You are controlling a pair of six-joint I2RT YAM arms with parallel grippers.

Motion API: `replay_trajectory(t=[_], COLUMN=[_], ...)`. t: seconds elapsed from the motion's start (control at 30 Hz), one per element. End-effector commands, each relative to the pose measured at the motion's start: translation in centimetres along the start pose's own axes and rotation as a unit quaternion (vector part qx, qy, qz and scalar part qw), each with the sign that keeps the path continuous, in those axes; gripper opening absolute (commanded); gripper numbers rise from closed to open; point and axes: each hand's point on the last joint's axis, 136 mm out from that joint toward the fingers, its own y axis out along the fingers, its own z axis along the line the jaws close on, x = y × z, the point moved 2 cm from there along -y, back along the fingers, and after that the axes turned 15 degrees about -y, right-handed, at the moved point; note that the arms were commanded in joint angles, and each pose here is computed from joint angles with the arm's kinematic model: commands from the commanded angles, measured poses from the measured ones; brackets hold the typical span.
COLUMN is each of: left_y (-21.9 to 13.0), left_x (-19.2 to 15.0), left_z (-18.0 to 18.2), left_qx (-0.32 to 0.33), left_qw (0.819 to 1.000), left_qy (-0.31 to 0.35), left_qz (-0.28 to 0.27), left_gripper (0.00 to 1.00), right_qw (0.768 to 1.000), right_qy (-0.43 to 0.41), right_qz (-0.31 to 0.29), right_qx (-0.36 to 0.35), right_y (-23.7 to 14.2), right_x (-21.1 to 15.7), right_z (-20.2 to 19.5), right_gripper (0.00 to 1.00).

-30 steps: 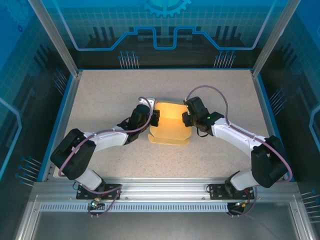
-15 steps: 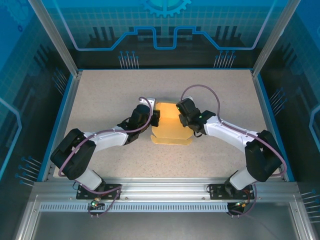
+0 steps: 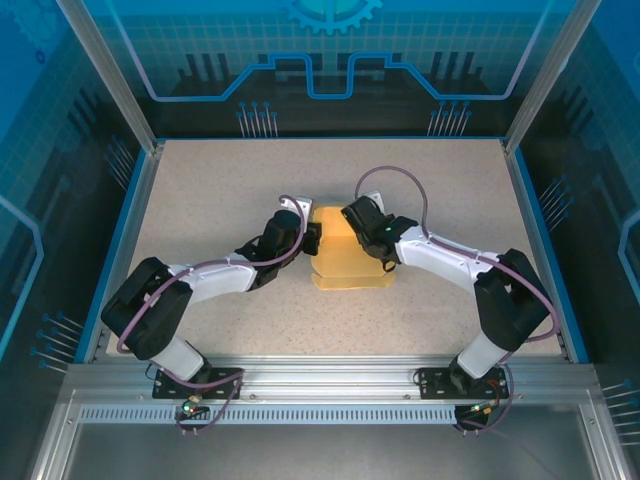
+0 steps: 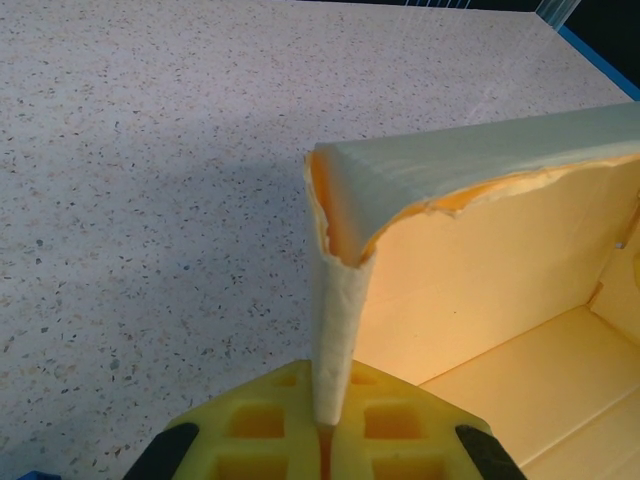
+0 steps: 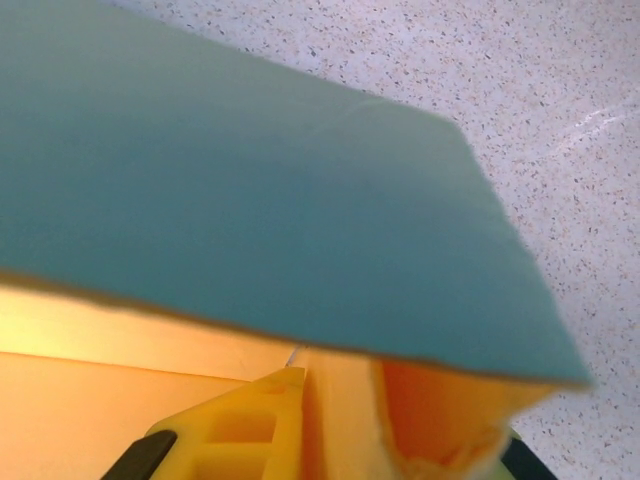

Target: Fold the paper box

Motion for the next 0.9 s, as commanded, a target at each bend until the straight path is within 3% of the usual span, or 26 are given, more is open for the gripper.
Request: replay_trajectory(t=[0.0,0.17,0.67,0.87], left_y=[-0.6,-0.5,-0.3,-0.3], left_x=[1.4,1.3,1.3,1.1], left_z=[0.2,0.2,0.3,0.4], left_qx=[0.006,0.007,0.007,0.008], left_qw=[1.000,1.000,1.000,1.000], left_qy=[-0.004,-0.002,-0.001,-0.002], left_qz=[-0.026,-0.024,-0.023,-0.021], left_gripper=[0.00,0.00,0.00,0.00], right_qw=[0.992,0.997,0.994,0.992], right_qy=[-0.070,-0.052,0.025,0.049], right_qz=[0.073,0.051,-0.044,-0.058], right_qx=[-0.072,-0.027,0.097,0.098], right_y=[0.6,0.3,-3.3,-3.4], right_x=[-3.2,-2.5,1.7,2.5], right_z=[-1.9,-1.0,-0.3,-1.1], right_gripper=[0.14,0.17,0.48,0.48])
